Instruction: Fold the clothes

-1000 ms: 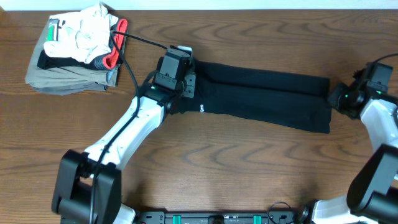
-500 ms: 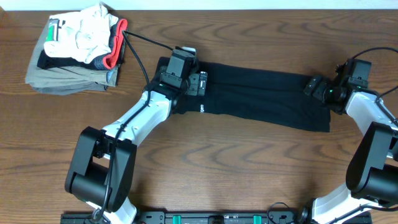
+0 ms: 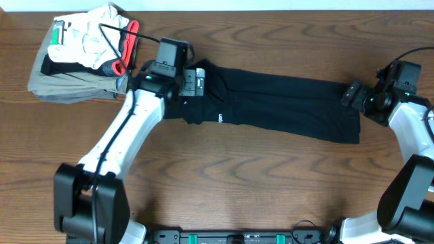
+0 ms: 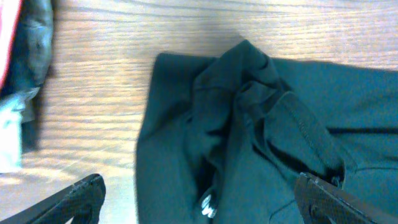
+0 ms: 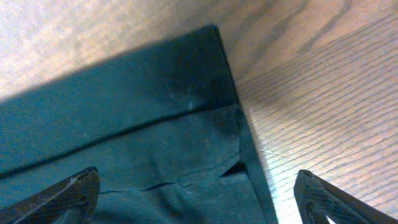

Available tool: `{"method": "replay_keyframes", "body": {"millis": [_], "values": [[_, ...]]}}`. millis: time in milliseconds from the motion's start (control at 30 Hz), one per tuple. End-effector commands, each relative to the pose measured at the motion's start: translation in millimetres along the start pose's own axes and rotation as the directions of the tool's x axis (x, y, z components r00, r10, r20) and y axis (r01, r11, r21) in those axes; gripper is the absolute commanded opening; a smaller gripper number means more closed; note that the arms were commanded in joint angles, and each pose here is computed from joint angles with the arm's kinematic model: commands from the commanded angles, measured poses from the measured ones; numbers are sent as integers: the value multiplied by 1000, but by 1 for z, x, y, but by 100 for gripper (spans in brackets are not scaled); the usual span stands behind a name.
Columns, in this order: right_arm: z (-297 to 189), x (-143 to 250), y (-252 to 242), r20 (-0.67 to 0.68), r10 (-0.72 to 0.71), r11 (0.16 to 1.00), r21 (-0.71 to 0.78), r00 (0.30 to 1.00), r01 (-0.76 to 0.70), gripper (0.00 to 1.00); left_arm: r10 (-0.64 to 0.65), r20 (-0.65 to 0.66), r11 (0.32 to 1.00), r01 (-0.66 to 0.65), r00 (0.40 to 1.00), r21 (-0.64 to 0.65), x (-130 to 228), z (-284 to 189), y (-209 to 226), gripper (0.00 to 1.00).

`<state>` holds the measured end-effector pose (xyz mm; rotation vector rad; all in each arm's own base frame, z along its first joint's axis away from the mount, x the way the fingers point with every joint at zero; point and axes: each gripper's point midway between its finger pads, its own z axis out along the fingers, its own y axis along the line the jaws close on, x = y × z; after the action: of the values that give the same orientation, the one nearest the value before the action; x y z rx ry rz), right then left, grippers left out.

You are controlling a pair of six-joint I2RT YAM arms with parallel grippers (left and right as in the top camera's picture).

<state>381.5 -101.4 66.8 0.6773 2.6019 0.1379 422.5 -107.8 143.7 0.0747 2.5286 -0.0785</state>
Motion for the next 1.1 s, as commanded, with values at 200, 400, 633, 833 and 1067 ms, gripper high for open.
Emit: {"method": "replay_keyframes", "body": {"millis": [200, 400, 633, 833, 1067], "values": [[30, 11, -12, -69, -125, 991, 32, 990, 127, 87, -62, -82, 995, 55, 995, -80, 16, -7, 40, 98], [53, 22, -22, -117, -140, 985, 82, 983, 150, 75, -85, -95, 992, 76, 992, -99, 18, -7, 52, 98], [74, 40, -26, -186, -136, 985, 82, 973, 154, 56, -88, -103, 992, 78, 991, -103, 20, -8, 54, 98], [73, 53, -28, -230, -60, 992, 94, 971, 84, 24, -88, -115, 992, 76, 990, -105, 23, -8, 54, 98], [71, 39, -45, -191, 6, 998, 69, 982, 8, 1, -88, -116, 991, 76, 989, -106, 24, -8, 54, 98]]}}
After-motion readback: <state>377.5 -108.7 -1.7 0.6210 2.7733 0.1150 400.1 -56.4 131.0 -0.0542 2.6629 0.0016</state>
